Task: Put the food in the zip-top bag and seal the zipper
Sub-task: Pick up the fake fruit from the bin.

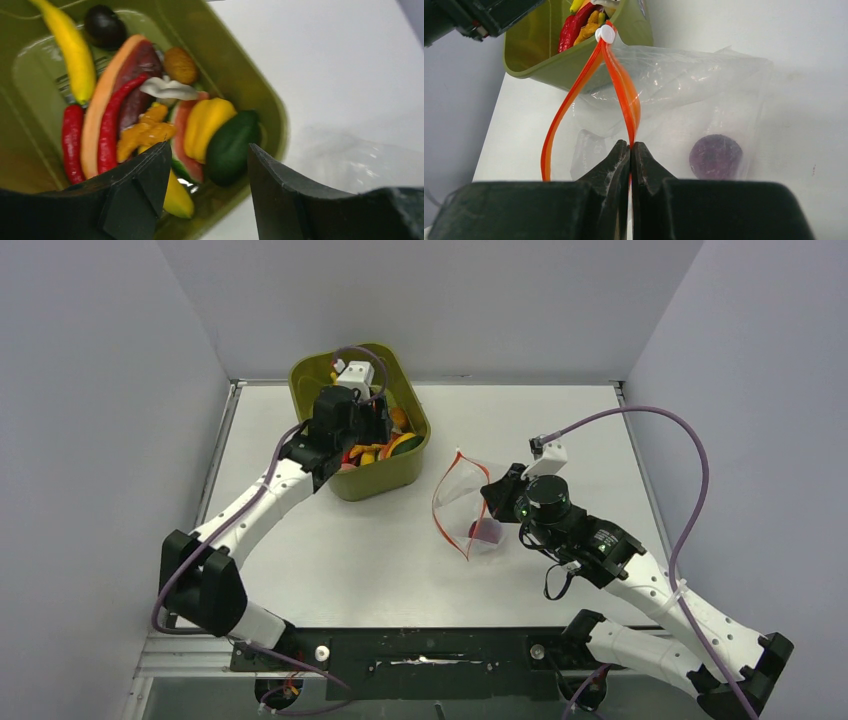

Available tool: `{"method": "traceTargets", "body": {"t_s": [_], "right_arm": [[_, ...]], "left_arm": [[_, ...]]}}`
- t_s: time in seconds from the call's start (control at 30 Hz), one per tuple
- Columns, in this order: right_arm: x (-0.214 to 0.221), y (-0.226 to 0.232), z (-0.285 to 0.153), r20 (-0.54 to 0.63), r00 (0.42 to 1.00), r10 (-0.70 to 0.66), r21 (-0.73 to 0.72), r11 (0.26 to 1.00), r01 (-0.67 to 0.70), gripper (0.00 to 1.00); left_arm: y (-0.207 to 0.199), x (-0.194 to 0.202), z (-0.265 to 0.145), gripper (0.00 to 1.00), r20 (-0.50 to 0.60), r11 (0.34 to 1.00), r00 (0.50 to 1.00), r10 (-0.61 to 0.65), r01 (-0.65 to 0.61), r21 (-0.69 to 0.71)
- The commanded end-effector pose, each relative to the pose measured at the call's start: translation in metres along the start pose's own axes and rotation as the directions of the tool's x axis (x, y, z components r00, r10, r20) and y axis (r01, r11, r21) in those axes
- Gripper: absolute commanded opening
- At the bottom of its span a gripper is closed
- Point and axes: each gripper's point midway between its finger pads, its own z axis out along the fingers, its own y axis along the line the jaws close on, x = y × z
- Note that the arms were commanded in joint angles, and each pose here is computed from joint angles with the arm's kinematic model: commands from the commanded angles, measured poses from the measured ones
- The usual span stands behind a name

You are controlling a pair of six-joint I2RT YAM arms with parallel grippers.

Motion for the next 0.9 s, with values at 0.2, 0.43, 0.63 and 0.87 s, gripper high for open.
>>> {"method": "traceTargets", "body": {"t_s": [0.2, 0.43, 0.63, 0.87], "right_arm": [[-0.031, 0.010, -0.010, 0.090, 0.996, -0.014, -0.027, 0.999, 0.016, 0.00], [-0.033, 0.011, -0.010, 0.090, 0.996, -0.010, -0.025, 1.000, 0.012, 0.00], [-0.033, 0.010, -0.007, 0.076, 0.997, -0.014, -0.008, 1.000, 0.015, 0.00], [-0.035, 0.016, -0.001, 0.068, 0.998, -0.014, -0.009, 1.000, 0.015, 0.00]], "left_arm": [[0.118, -0.035, 0.055, 0.50, 0.036, 0.941, 0.999, 0.010, 0.003, -0.339], [0.171, -0.044, 0.091, 0.48, 0.065, 0.893, 0.998, 0.026, 0.007, -0.450], [0.195, -0.052, 0.119, 0.47, 0.089, 0.884, 0.995, 0.038, 0.008, -0.467], [0.216, -0.056, 0.149, 0.46, 0.094, 0.875, 0.995, 0.035, 0.015, -0.484]]}}
